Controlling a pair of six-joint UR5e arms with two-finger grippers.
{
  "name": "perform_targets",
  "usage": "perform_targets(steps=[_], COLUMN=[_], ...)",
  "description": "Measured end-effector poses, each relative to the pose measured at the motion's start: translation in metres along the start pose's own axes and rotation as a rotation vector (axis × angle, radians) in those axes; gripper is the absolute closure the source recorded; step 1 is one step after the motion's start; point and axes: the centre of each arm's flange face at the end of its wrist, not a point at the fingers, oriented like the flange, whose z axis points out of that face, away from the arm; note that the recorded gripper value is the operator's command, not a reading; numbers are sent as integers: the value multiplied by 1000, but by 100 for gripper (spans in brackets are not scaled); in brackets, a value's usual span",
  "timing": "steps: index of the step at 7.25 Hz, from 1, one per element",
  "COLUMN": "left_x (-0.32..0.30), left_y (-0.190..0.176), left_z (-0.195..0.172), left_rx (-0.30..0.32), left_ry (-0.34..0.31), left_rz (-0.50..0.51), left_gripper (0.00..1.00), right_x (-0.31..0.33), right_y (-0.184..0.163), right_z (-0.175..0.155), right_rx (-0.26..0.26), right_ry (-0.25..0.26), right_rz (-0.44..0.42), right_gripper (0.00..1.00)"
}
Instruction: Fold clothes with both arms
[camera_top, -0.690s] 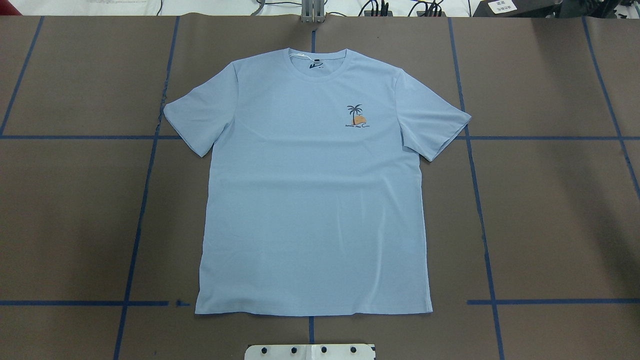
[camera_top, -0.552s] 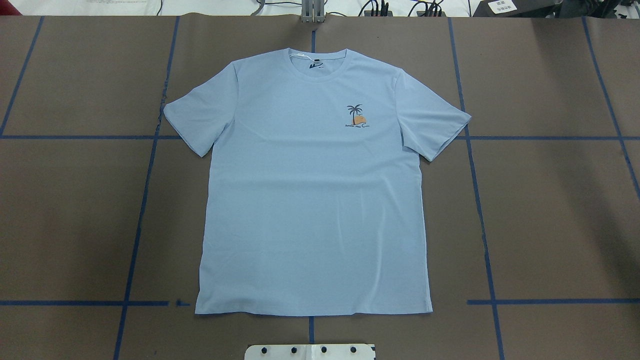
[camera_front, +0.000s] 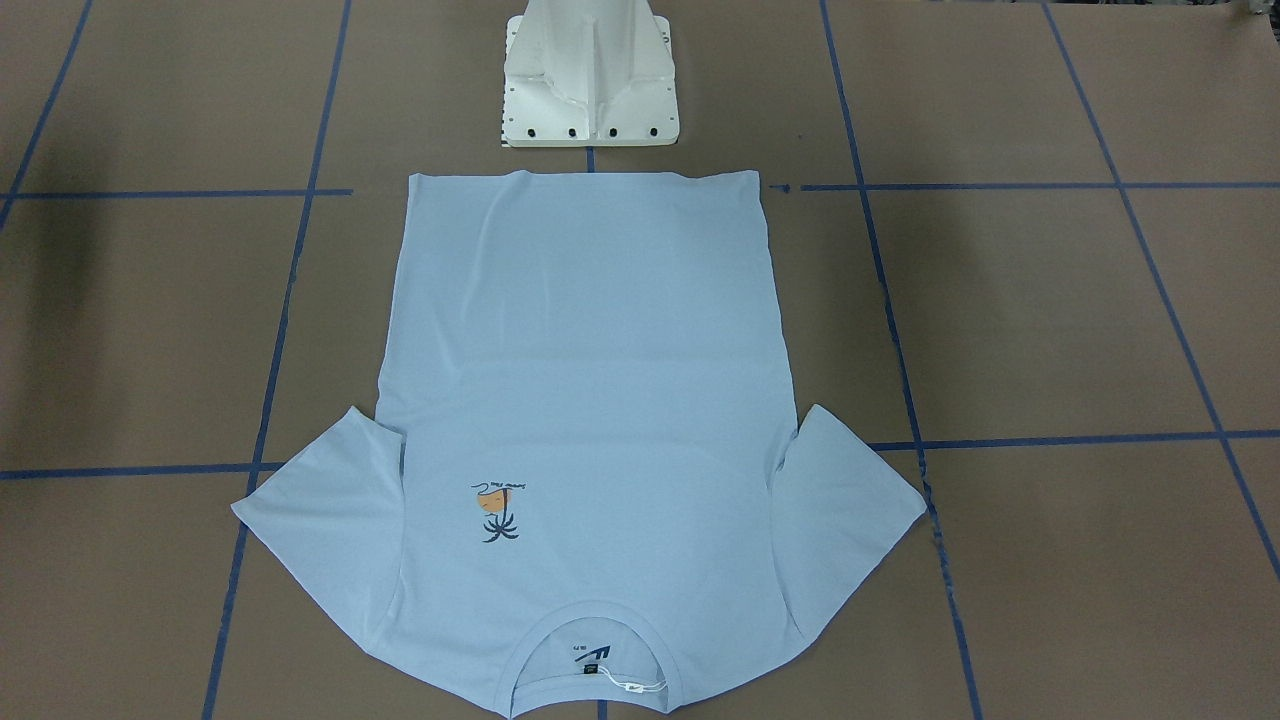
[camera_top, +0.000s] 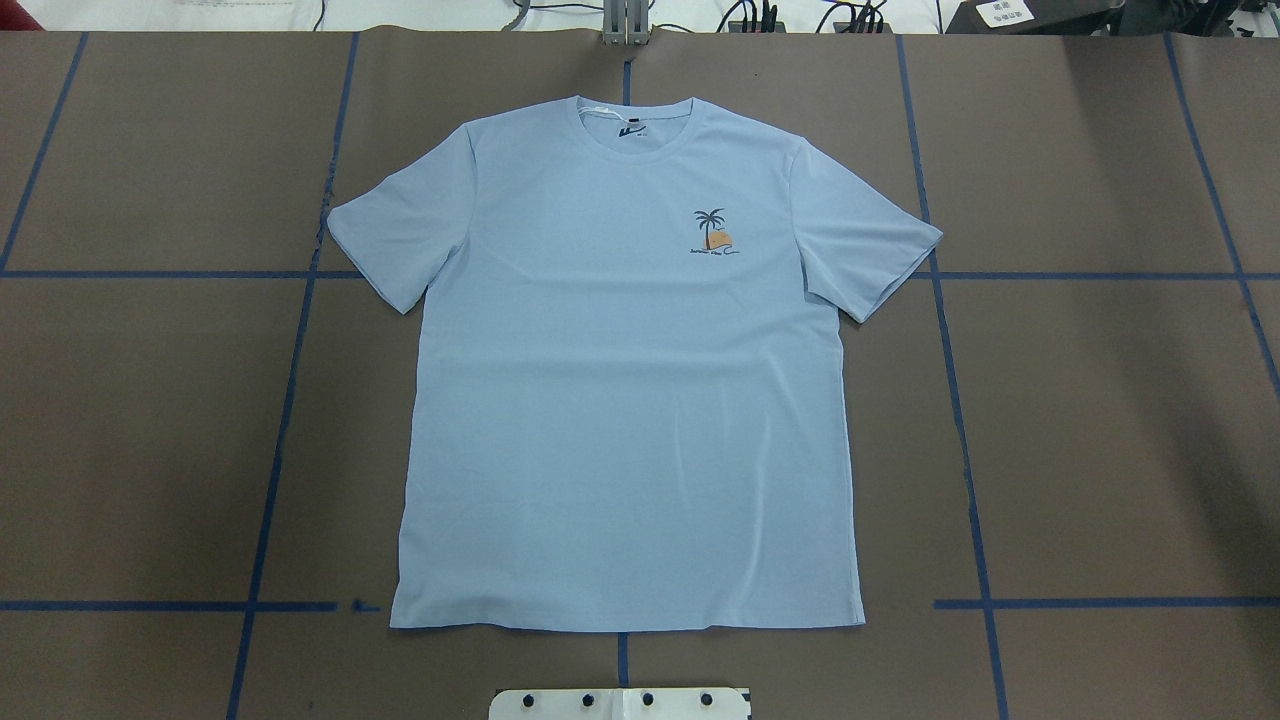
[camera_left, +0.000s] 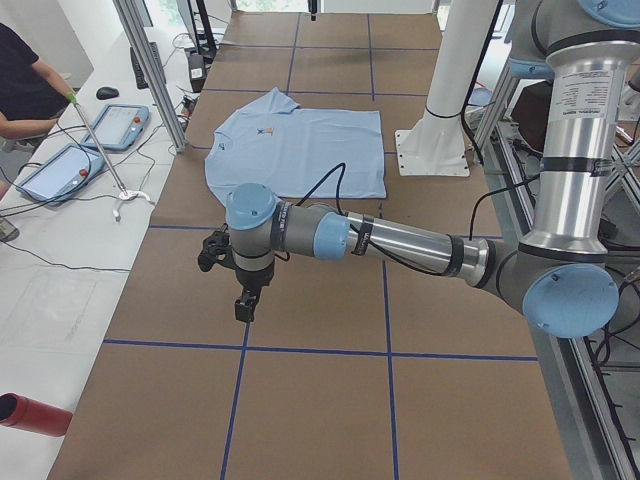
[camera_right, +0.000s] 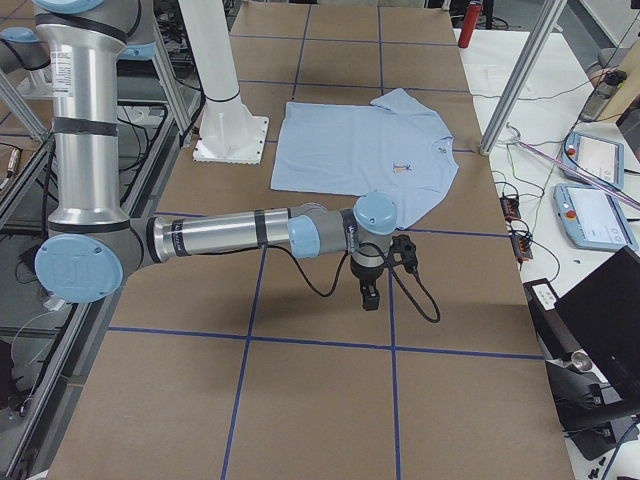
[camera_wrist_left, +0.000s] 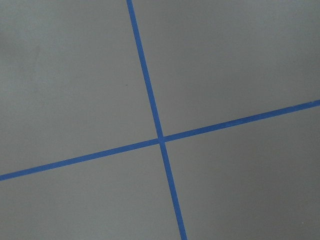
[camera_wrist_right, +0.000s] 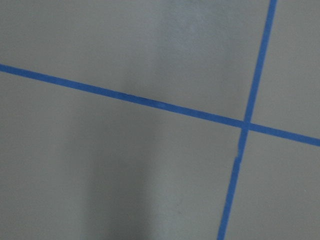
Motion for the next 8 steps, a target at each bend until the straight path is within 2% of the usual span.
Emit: perform_targets(steps=[1, 2, 5, 7, 8], left_x=[3, 7, 15, 15, 14], left_y=[3, 4, 2, 2, 1], left_z=[0, -3, -7, -5, -3], left_rx=[4, 11, 27, 39, 46], left_ry=[24, 39, 59, 84, 89], left_rz=[1, 7, 25, 36, 42], left_gripper=[0, 0, 0, 0, 0], right_x=[-28, -65, -194, -254, -267], right_y=[-19, -46, -141, -162, -163], right_z=[14, 33, 105, 136, 148], right_rx=[35, 79, 206, 250, 255], right_ry=[-11, -25, -83, -86, -77], right_rz=[3, 41, 243, 293, 292], right_gripper=[0, 0, 1, 8, 16])
